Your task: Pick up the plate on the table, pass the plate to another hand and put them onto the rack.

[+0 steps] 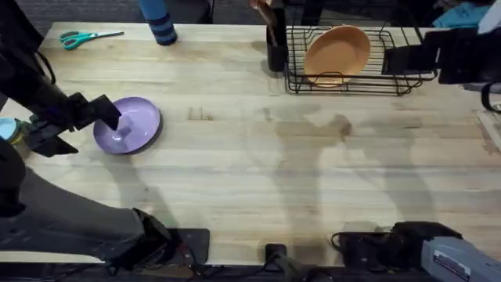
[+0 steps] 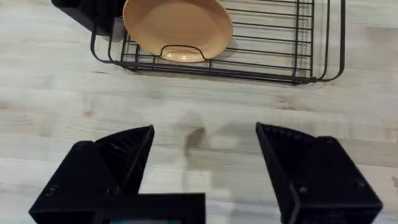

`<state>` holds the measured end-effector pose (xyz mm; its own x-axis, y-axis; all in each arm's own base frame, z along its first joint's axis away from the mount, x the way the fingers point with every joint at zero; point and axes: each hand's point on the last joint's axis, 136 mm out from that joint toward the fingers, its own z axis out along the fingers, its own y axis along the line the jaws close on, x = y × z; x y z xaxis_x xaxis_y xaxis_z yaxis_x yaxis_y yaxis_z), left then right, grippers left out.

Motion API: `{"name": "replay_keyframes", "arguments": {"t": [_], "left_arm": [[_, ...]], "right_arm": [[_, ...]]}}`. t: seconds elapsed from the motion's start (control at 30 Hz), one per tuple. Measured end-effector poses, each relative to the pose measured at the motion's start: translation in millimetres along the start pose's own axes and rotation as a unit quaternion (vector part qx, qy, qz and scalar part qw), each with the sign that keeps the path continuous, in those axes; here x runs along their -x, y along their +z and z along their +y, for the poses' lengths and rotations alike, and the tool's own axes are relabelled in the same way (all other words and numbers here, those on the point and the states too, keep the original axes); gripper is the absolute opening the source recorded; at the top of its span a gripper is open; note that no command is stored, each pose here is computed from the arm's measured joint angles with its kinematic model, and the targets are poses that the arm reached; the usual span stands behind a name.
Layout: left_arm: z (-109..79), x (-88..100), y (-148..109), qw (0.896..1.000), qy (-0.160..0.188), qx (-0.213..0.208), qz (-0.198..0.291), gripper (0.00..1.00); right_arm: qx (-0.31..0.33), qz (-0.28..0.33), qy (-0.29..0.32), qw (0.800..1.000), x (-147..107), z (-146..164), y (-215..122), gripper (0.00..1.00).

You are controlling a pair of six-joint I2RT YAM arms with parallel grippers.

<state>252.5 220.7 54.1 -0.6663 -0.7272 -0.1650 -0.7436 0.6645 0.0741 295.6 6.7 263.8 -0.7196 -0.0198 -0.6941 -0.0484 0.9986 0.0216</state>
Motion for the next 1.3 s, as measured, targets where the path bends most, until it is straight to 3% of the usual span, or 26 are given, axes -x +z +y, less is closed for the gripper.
{"name": "replay_keyframes", "arguments": {"t": [0.3, 0.4, 0.63, 0.67, 0.7, 0.9, 1.1, 1.3], "left_arm": [[-1.5, -0.9, 10, 1.0, -0.008, 0.001, 0.015, 0.993], [-3.3, -0.8, 11, 1.0, -0.011, -0.004, 0.017, 0.912], [-6.8, 0.0, 12, 1.0, -0.016, -0.013, 0.018, 0.489], [-4.5, -0.4, 13, 1.0, -0.018, -0.008, 0.019, 0.224], [-5.0, 3.0, 9, 1.0, -0.019, -0.011, 0.015, 0.046], [-17.3, 2.1, -4, 1.0, 0.001, -0.012, 0.028, 0.042], [-60.1, 31.0, -48, 0.998, 0.052, -0.029, -0.014, 0.042], [-109.6, 51.6, -104, 0.99, 0.104, -0.057, -0.073, 0.042]], "right_arm": [[0.0, 0.0, 0.0, 1.0, 0, 0, 0, 0.993], [0.0, 0.0, 0.0, 1.0, 0, 0, 0, 0.993], [0.0, 0.0, 0.0, 1.0, 0, 0, 0, 0.993], [0.0, 0.0, 0.0, 1.0, 0, 0, 0, 0.993], [0.0, 0.0, 0.0, 1.0, 0, 0, 0, 0.993], [0.0, 0.0, -0.005, 1.0, 0, 0, 0, 0.993], [0.0, 0.0, -0.008, 1.0, 0, 0, 0, 0.993], [0.0, 0.0, -0.01, 1.0, 0, 0, 0, 0.993]]}}
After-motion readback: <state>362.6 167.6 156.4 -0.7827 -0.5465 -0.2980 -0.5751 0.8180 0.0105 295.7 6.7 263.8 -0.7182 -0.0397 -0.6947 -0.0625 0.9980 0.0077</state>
